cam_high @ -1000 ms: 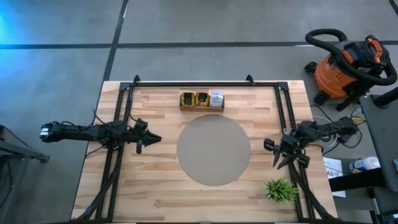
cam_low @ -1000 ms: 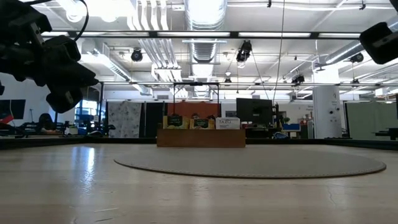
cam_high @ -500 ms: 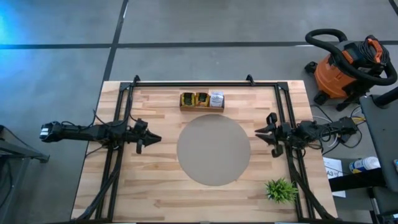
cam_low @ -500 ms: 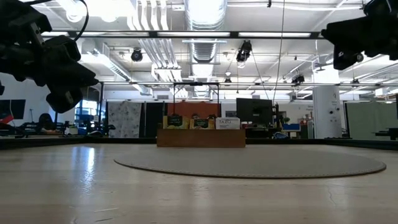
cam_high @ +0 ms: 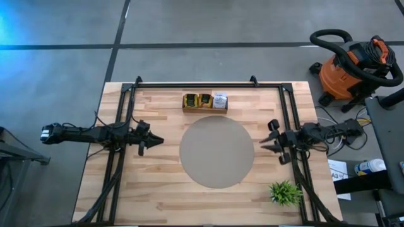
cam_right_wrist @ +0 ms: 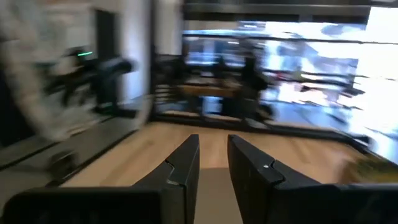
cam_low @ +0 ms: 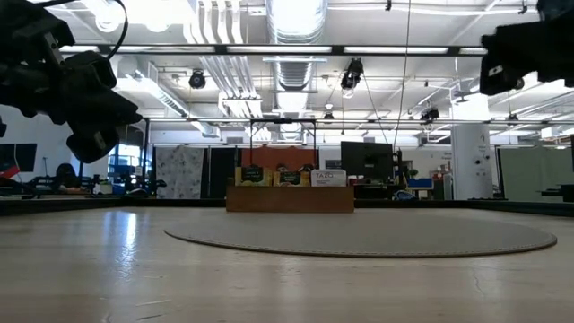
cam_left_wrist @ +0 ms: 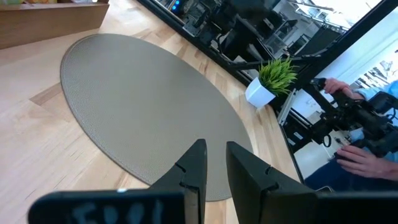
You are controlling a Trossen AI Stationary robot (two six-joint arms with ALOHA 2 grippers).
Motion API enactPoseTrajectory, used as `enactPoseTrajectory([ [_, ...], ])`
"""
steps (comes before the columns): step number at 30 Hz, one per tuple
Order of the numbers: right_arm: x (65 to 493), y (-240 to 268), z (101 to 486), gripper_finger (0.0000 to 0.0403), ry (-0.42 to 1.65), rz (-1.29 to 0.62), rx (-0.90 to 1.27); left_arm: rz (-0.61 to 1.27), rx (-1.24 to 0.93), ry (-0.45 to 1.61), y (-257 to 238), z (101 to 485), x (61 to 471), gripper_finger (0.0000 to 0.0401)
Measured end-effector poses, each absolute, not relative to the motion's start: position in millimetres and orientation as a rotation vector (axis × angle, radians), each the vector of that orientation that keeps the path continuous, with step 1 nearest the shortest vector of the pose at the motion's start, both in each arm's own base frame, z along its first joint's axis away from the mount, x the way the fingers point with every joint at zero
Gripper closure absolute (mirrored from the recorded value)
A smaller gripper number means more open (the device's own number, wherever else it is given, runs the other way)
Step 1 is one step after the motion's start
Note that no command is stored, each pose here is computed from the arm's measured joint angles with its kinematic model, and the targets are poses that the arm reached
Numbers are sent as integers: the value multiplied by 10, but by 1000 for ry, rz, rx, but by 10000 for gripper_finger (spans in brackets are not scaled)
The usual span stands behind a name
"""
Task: Pick & Place Tea
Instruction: Return to Home Position
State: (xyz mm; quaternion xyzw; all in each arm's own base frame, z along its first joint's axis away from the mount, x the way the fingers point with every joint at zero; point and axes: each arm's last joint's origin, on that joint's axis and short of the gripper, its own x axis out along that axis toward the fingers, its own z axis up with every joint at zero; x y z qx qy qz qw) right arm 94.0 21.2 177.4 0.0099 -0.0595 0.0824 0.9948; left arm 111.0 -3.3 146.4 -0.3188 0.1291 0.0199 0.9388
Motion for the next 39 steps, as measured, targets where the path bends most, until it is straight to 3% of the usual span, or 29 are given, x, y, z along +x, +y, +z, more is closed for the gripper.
enactPoseTrajectory([
  [4,938,217,1771,329,-124,308,-36,41,-651,264,-33,1464,1110,346],
  [12,958,131,1733,331,-79,226,-9,41,-651,263,-33,1464,1111,346],
  [23,960,130,1723,316,-68,227,-4,41,-651,263,-33,1464,1111,346],
  [31,960,131,1723,326,-67,227,-1,39,-651,258,-33,1464,1108,346],
  [39,960,131,1723,334,-67,227,-1,-9,-655,78,-20,1609,1016,346],
])
